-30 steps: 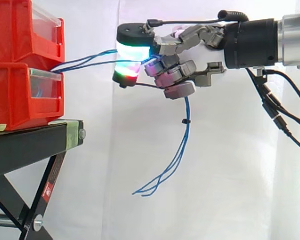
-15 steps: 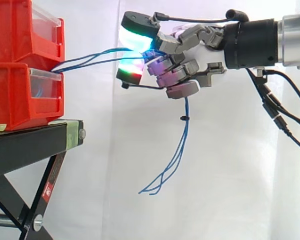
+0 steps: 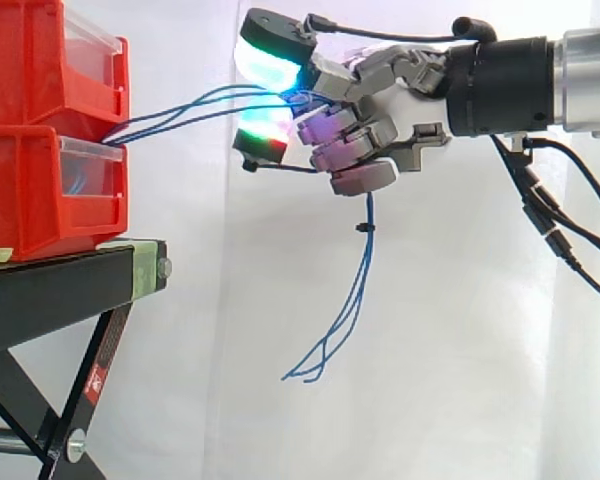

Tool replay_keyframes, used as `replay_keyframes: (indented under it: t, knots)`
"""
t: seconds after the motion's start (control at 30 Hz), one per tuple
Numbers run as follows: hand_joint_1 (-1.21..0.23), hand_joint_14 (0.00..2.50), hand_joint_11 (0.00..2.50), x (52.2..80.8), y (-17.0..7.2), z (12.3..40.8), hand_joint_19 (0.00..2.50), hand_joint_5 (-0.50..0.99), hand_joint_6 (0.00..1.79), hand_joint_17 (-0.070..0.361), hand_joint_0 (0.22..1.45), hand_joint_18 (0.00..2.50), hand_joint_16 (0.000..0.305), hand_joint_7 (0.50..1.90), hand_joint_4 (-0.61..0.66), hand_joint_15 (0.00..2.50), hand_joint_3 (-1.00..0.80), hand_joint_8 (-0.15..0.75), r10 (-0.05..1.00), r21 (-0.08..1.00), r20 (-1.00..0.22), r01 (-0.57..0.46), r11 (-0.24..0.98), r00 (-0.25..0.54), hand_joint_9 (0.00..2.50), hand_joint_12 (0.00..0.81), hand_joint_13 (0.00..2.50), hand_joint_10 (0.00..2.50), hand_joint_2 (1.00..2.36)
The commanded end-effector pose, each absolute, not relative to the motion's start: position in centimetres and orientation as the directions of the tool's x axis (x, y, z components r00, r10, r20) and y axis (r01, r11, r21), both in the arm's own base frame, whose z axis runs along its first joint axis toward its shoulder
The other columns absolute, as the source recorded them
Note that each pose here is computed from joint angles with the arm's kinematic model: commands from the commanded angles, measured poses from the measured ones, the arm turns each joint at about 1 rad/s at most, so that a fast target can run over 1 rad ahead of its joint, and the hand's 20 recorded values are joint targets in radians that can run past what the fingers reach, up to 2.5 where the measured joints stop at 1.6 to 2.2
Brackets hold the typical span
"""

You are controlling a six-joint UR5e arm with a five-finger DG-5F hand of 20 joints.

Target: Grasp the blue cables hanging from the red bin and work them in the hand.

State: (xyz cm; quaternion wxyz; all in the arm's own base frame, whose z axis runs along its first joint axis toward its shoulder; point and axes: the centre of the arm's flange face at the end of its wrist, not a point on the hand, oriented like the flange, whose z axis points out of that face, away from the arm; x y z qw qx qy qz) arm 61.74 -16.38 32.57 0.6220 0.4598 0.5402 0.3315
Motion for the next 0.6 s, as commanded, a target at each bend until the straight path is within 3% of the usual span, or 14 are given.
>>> replay_keyframes:
  t: [0.0,0.37,0.57]
  knots:
    - [-0.54,2.37,2.5,61.76,-16.33,32.56,1.39,0.65,0.2,0.138,0.75,1.83,0.061,1.48,0.22,1.42,-1.0,0.334,0.908,0.929,-0.371,0.085,0.361,0.196,1.32,0.407,1.44,2.5,1.0]
    - [-0.51,2.37,2.5,61.69,-16.58,32.67,1.38,0.66,0.18,0.139,0.73,1.83,0.062,1.48,0.23,1.39,-1.0,0.333,0.906,0.929,-0.37,0.085,0.361,0.205,1.33,0.4,1.44,2.5,1.0]
    - [-0.62,2.35,2.5,61.77,-16.71,32.79,1.41,0.66,0.2,0.12,0.86,1.8,0.053,1.47,0.2,1.4,-0.9,0.327,0.901,0.925,-0.381,0.075,0.374,0.206,1.35,0.388,1.43,2.5,1.0]
